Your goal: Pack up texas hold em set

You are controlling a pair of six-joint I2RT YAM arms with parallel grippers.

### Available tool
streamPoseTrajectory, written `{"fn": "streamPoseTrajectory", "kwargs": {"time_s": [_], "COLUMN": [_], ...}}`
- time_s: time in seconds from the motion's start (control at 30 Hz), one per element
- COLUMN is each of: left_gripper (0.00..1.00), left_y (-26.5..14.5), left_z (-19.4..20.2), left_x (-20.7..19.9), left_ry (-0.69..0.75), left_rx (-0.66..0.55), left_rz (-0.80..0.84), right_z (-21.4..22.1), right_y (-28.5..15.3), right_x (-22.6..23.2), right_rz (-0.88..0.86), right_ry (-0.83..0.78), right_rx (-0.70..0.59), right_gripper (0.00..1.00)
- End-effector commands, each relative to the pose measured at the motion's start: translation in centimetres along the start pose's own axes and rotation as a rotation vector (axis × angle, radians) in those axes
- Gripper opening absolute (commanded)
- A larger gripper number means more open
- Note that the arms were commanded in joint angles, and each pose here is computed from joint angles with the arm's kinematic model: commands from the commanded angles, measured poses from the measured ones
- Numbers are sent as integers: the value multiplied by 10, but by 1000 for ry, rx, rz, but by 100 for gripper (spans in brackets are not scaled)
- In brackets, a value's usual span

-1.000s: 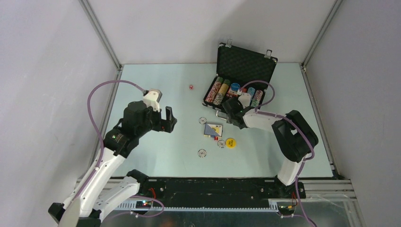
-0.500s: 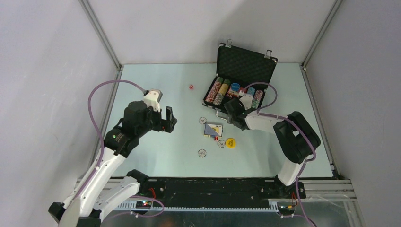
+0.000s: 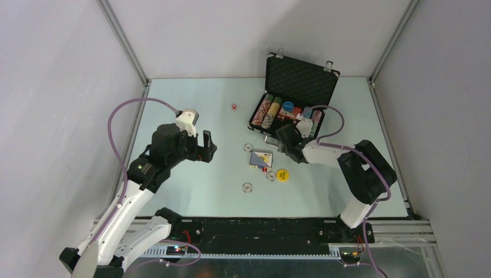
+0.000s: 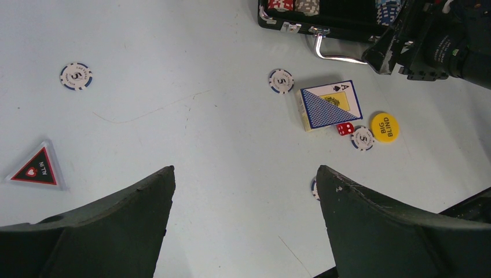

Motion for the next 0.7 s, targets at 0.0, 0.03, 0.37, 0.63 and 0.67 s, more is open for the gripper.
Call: {"fn": "streamPoseTrajectory", "kwargs": {"time_s": [0.0,0.03,0.37,0.63,0.67], "left_gripper": [97,97,97,97,97], "left_y": [3,3,4,6,6], "left_z": [-1,-1,0,0,0], "left_x": [1,1,2,3,3], "left_ry": [14,14,14,14,15], "left_rx": [-11,-10,-5,-4,-4], "left_rz": [8,7,2,-14,-15], "right_z": [104,105,109,50,43], "right_y": [-30,-31,-40,-61,-64], "right_x": [-40,-40,-43,-42,-42], "right_rz": [62,63,88,83,85], "right_ry": [-264,-265,-251,-118,-111], "right_rx": [473,473,452,219,181], "right_gripper": [74,74,74,76,76]}}
Point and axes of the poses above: each gripper's point midway between its finger pads, its own y axis out along the fingers, its own x axis along the line the jaws close on, z = x × y, the point moved 8 cm from there along -y, back along the fingers, and after that the axes turned 10 degrees about -y, right-handed, at the moved point
